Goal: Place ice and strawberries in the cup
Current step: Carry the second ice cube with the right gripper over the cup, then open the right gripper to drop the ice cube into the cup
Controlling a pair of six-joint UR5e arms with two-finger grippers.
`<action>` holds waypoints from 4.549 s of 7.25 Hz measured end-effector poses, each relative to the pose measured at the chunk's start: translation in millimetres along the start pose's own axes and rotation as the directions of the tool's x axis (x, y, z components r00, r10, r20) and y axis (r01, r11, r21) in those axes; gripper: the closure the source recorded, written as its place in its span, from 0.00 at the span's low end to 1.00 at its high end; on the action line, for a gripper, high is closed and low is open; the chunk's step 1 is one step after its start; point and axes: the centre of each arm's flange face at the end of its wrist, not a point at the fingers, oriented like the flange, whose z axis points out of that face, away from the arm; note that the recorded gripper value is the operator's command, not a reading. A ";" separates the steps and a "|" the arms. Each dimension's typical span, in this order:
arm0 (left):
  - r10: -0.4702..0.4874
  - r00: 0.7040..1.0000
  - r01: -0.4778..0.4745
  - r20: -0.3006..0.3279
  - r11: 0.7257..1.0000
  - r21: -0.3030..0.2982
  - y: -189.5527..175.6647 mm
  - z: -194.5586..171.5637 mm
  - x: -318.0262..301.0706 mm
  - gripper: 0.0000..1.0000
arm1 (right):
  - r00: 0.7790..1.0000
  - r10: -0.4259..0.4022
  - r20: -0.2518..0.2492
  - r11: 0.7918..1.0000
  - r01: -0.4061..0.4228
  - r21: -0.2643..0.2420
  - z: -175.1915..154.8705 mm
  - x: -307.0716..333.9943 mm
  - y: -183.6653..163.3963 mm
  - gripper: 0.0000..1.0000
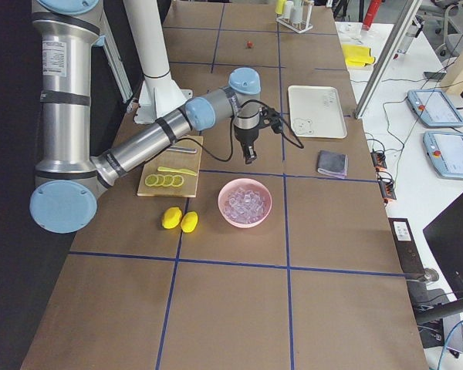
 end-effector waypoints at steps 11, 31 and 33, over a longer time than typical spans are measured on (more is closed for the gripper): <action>0.027 1.000 -0.027 -0.007 0.997 -0.072 -20.4 59.5 74.6 0.00 | 0.968 0.180 0.175 0.981 -0.190 0.040 13.1 -359.1 -94.0 1.00; 0.042 0.999 -0.042 -0.008 0.995 -0.093 -22.1 70.0 82.2 0.00 | 0.985 0.170 0.020 0.983 -0.168 -0.075 164.3 -450.4 -144.8 0.04; 0.042 0.999 -0.042 -0.008 0.995 -0.093 -22.1 69.9 82.4 0.00 | 0.985 0.170 0.021 0.983 -0.168 -0.074 162.9 -450.1 -145.1 0.02</action>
